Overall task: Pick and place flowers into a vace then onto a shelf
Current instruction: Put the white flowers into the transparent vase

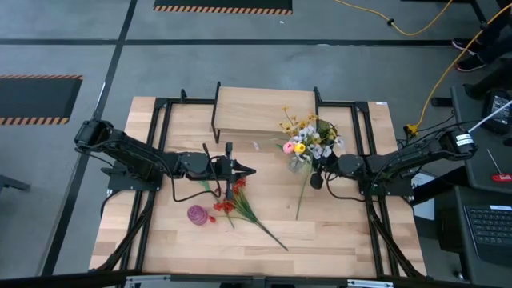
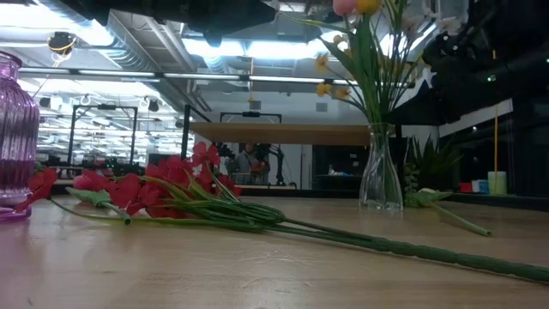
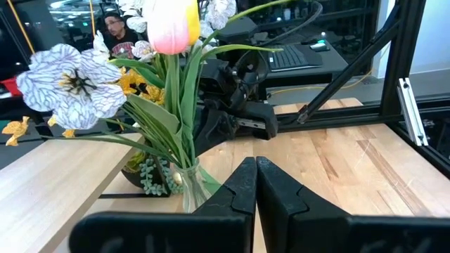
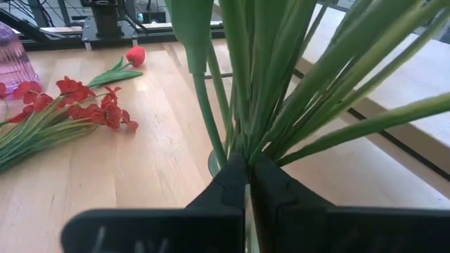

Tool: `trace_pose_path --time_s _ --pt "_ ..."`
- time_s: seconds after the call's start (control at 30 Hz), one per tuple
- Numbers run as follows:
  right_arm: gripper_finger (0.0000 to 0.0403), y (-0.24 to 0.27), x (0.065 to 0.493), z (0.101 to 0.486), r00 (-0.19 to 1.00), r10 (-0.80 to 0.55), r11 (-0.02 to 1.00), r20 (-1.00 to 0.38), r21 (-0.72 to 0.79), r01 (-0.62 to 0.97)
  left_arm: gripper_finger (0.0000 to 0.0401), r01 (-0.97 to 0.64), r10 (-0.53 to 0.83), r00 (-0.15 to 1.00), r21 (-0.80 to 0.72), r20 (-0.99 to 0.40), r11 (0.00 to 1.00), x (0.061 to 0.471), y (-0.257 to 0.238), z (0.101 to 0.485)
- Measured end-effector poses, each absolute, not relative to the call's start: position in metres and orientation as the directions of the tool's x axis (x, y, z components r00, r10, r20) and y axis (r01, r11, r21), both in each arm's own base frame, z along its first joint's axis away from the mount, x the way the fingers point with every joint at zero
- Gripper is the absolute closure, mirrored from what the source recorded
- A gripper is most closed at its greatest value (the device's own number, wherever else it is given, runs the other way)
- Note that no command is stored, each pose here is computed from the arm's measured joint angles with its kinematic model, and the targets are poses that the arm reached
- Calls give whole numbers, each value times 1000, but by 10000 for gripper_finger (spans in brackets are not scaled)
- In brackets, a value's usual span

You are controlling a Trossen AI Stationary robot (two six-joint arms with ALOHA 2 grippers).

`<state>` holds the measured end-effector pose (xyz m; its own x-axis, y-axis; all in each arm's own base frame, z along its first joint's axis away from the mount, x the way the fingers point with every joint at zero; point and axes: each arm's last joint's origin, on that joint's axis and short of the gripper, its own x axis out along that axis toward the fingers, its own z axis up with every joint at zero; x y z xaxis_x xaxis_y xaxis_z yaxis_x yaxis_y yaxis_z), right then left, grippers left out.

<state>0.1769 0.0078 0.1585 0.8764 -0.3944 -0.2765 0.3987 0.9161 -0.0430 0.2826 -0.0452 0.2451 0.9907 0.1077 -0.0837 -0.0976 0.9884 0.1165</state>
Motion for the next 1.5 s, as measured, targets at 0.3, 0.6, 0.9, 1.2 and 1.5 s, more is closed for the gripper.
trace_pose_path --time_s 0.3,0.6,0.9,1.2,1.5 --pt "328 8 177 159 881 -390 919 -267 -56 390 396 -97 108 991 117 -84 988 283 -45 245" --pt "247 9 182 166 869 -390 919 -303 -79 385 395 -98 108 991 116 -84 988 283 -45 245" --pt "222 9 194 188 823 -428 902 -374 -120 414 397 -97 107 990 117 -88 988 283 -45 245" --pt "229 9 195 191 823 -434 900 -366 -140 412 398 -95 108 989 122 -104 988 282 -45 243" --pt "265 8 194 191 806 -474 881 -354 -183 437 397 -95 108 989 121 -104 988 282 -45 243"
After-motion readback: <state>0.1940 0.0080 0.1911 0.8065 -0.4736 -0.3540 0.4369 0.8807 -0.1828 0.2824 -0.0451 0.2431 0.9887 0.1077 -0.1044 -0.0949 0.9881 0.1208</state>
